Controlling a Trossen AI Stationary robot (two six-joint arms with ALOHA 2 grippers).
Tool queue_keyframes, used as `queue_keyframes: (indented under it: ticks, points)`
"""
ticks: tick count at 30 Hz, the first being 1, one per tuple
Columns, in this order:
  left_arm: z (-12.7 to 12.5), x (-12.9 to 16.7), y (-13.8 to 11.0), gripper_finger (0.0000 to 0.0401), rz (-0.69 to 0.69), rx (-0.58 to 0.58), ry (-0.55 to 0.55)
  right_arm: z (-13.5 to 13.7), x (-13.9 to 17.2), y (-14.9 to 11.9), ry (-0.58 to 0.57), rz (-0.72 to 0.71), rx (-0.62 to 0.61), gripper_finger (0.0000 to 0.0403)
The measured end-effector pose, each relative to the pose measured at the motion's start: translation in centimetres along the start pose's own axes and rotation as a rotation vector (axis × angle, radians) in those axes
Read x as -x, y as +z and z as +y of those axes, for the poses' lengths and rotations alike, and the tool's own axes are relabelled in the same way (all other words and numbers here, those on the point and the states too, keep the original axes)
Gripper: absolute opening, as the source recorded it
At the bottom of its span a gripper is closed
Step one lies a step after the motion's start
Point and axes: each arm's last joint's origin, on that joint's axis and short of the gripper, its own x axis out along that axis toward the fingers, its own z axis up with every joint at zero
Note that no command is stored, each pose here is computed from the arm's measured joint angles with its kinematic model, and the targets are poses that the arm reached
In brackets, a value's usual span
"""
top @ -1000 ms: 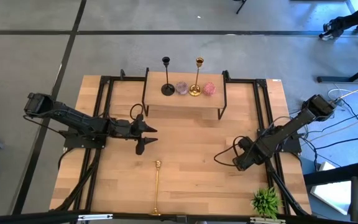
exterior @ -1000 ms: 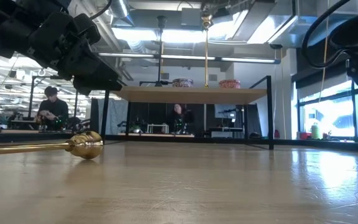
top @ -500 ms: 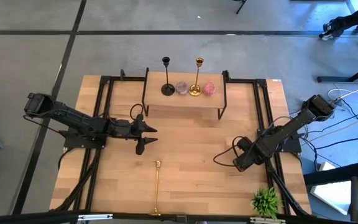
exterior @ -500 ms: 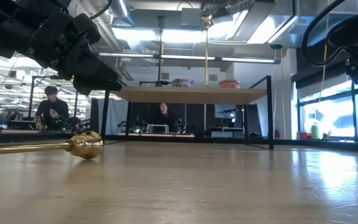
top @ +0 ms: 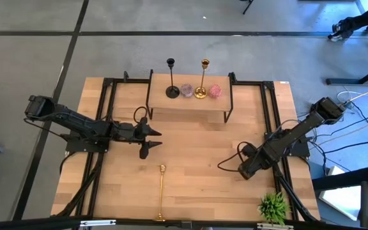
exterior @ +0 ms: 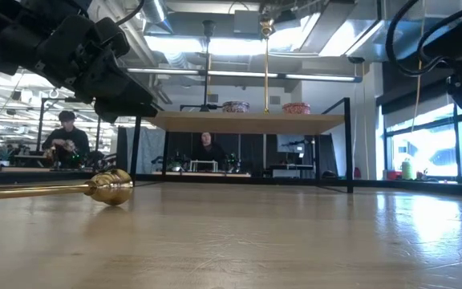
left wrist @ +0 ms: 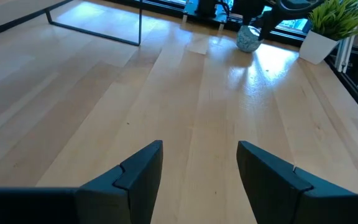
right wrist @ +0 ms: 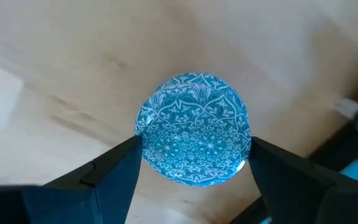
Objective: Pick & Place candle stick holders
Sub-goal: Put the blue scented candle on the shelf
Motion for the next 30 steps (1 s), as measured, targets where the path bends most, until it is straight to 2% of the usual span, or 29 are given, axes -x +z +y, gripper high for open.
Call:
queue_keyframes:
  ticks: [6, 13, 16, 24, 30]
  points:
    - [0.00, 0.00, 0.00, 0.0203, 0.000, 0.003, 0.000, 0.65, 0.07, 0.21, 0.067, 0.010, 0.016, 0.0306]
    - [-0.02, 0.00, -0.01, 0.0203, 0.003, 0.006, -0.007, 0.60, 0.07, 0.18, 0.062, 0.024, 0.015, 0.0377]
    - [-0.02, 0.00, -0.01, 0.0203, 0.003, 0.006, -0.008, 0.64, 0.07, 0.18, 0.066, 0.025, 0.015, 0.0395]
    - [-0.02, 0.00, -0.01, 0.0203, 0.003, 0.006, -0.008, 0.73, 0.05, -0.07, 0.075, 0.021, 0.025, 0.0400]
    - [-0.02, 0.00, -0.01, 0.0203, 0.003, 0.006, -0.008, 1.12, 0.07, -0.05, 0.115, -0.052, 0.036, 0.0400]
